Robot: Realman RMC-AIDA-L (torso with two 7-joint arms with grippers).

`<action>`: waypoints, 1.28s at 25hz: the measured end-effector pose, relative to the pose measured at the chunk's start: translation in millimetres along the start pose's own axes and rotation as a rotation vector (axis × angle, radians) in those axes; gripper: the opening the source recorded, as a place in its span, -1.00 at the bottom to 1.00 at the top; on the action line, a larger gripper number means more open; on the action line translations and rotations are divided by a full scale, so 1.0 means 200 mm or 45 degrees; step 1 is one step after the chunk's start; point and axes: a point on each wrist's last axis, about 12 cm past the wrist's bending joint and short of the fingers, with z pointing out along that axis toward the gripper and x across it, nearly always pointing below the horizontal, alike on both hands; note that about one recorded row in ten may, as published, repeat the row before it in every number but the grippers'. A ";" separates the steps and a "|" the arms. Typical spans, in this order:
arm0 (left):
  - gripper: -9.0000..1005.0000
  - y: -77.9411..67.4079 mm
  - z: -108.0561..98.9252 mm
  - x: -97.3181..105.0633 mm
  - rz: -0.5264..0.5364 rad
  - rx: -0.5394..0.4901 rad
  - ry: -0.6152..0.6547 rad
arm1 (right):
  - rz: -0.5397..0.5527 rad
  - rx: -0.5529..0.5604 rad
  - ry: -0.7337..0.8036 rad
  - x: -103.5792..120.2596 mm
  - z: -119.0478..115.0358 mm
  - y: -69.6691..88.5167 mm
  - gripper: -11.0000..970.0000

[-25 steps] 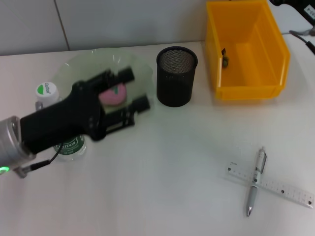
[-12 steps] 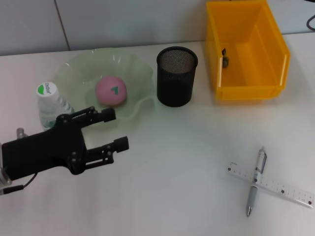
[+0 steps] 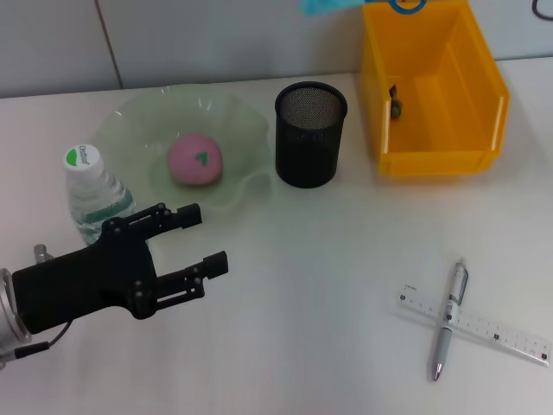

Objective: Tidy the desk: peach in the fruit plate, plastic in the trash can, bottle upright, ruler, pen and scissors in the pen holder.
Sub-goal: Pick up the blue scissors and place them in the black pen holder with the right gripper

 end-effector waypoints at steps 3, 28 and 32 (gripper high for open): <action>0.51 -0.01 0.00 0.00 0.003 0.001 -0.009 | -0.012 0.057 0.133 -0.11 0.02 0.04 -0.79; 0.51 -0.04 0.02 0.06 0.016 -0.041 -0.004 | -0.189 0.275 0.676 -0.20 0.53 0.12 -0.78; 0.51 -0.05 0.02 0.06 0.013 -0.042 -0.004 | -0.208 0.278 0.687 -0.18 0.61 0.13 -0.78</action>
